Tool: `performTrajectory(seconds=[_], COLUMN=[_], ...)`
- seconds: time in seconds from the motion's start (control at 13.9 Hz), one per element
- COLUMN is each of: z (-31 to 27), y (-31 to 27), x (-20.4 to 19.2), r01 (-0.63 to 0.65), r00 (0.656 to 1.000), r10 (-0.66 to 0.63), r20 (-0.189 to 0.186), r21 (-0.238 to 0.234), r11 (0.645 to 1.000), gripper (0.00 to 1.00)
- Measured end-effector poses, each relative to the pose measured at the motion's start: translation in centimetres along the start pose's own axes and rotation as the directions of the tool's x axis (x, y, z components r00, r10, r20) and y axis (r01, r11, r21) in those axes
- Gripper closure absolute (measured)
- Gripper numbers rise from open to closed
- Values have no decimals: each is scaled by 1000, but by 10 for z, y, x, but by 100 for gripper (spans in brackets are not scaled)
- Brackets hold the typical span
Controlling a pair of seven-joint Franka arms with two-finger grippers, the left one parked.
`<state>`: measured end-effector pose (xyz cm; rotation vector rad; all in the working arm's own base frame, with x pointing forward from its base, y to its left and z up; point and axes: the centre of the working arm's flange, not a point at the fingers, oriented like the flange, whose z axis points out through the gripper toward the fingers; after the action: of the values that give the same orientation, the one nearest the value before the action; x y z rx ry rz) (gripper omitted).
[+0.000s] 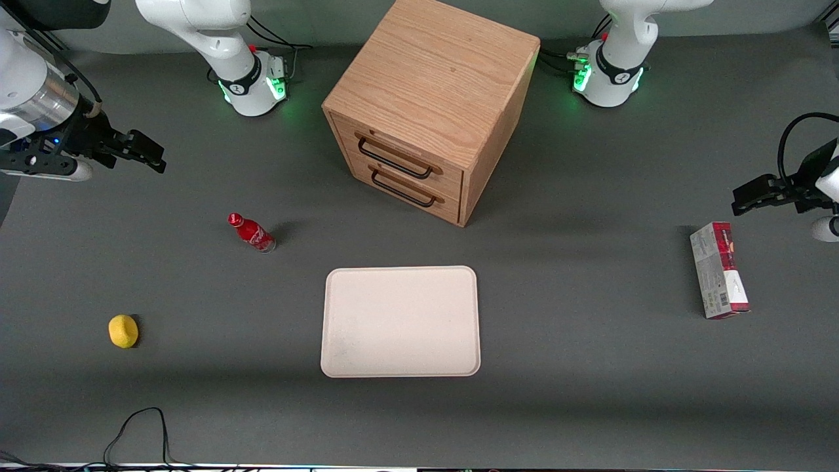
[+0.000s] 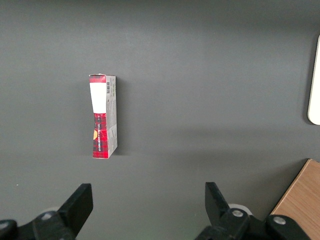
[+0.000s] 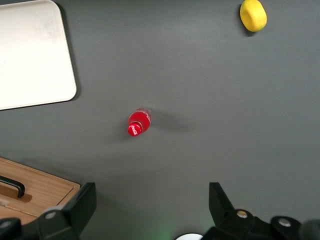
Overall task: Open upper drawer
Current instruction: 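Move the right gripper to the upper drawer's black handle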
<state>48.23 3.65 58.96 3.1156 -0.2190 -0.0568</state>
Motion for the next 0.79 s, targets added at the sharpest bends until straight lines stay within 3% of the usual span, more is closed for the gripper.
performTrajectory(seconds=[0.36,0.58,0.79], z=[-12,-16,-19], y=[-3,-36,-107], x=[2,13,17], r01=[6,63,193], r00=[1000,998,981], r10=[-6,-63,-193], r20=[-19,-24,15], r21=[6,9,11], r11=[1000,998,981], gripper=[0,0,0])
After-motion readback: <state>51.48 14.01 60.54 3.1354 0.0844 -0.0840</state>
